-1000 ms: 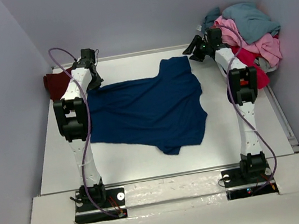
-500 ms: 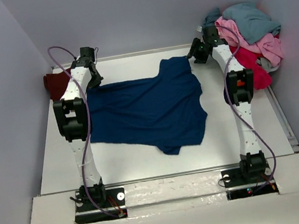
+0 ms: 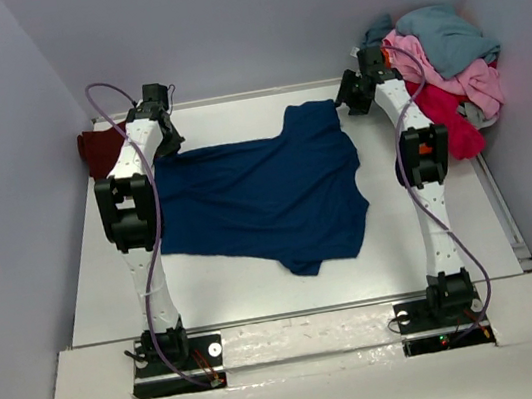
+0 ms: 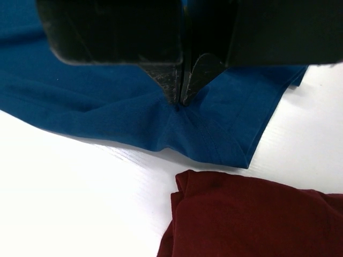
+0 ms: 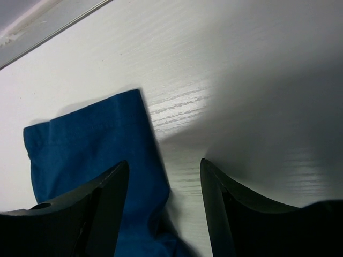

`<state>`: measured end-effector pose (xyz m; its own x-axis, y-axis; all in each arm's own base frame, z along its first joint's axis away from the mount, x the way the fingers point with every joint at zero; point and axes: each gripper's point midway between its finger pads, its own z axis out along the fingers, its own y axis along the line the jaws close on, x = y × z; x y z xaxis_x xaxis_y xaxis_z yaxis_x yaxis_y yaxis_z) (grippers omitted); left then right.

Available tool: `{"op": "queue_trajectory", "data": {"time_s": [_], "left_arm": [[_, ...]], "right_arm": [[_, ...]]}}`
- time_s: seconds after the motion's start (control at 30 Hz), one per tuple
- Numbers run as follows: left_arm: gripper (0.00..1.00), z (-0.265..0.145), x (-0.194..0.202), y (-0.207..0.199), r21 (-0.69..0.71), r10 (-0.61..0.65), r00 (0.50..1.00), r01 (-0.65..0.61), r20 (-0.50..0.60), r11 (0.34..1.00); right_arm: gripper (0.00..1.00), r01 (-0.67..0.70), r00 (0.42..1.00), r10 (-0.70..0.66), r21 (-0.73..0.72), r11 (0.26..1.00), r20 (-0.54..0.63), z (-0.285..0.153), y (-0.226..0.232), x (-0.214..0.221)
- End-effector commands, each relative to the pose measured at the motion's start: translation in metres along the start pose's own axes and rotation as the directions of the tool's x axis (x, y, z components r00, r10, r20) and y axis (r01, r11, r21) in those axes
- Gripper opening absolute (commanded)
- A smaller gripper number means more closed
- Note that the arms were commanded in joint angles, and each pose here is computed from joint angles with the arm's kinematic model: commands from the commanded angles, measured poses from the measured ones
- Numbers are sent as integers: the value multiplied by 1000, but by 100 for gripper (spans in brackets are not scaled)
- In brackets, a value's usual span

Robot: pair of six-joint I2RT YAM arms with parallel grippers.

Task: Fold and stack the t-shirts
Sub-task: Grap the side of the flattened tshirt furthest away from the robot with both arms

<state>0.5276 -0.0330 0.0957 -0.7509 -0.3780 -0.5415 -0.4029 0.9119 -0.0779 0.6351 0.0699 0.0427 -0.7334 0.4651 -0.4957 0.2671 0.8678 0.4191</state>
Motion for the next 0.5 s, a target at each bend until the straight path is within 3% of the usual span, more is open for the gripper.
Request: {"op": "queue_trajectory", "data": {"time_s": [0.0, 0.47], "left_arm": [[6, -47, -36, -9, 61, -24, 994, 18, 104, 998], [6, -52, -36, -8, 61, -26, 994, 19, 111, 998]], "right_arm": [[62, -149, 951, 177, 126, 981, -254, 28, -45, 82], [61, -167, 932, 171, 40, 985, -321, 45, -7, 115]]}}
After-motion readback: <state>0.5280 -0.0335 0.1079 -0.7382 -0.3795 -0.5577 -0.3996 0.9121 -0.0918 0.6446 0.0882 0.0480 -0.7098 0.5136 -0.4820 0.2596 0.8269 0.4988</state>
